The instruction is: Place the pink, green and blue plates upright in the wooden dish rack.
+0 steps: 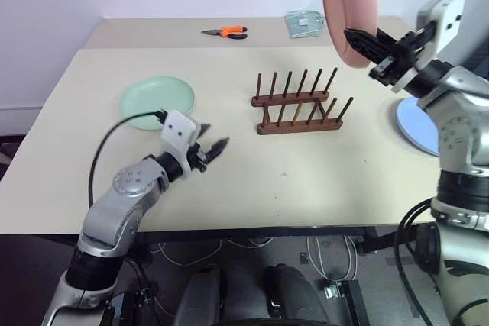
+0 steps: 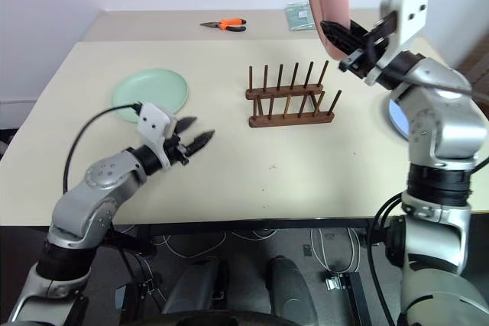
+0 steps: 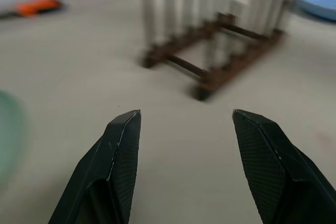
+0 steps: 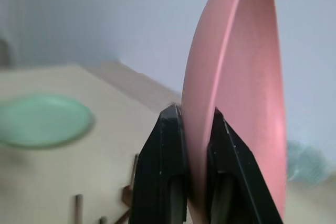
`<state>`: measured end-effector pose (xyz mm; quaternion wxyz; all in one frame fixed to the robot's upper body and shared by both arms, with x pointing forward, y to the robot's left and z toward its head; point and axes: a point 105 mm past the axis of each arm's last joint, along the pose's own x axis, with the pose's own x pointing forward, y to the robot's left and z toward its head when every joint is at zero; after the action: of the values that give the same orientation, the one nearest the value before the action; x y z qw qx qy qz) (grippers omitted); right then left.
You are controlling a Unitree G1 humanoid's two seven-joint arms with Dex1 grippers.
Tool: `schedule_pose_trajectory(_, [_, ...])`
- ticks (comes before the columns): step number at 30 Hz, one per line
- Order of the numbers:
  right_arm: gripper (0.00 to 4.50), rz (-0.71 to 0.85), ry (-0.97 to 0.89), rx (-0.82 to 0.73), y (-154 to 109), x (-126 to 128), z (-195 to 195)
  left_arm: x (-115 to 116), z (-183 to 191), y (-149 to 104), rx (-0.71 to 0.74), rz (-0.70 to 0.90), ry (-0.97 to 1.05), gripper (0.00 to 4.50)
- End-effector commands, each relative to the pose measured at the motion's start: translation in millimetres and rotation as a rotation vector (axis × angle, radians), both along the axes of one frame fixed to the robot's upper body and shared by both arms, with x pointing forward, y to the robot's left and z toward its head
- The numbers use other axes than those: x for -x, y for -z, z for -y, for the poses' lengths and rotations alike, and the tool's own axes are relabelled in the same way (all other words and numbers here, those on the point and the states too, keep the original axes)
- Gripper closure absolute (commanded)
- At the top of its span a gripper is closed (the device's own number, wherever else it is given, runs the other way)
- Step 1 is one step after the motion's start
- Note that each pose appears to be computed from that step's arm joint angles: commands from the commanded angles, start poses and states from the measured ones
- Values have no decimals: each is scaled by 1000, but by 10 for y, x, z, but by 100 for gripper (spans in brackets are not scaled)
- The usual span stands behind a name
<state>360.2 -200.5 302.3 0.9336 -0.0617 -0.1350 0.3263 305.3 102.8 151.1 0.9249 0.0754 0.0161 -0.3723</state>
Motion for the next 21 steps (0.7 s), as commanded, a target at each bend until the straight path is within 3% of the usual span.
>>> schedule_pose_trajectory(1, [450,-45,-30,-57,-50,-9,96,181,137,-98,12,36,145,169])
schedule_pose_trajectory(7, [450,-183,-35,-191,42,-135,218,232,149,-73,10,33,164,169])
schedule_pose_trajectory(21, [450,-237,-83,-320,-31,-119,203,253,138,5,-14,21,144,169])
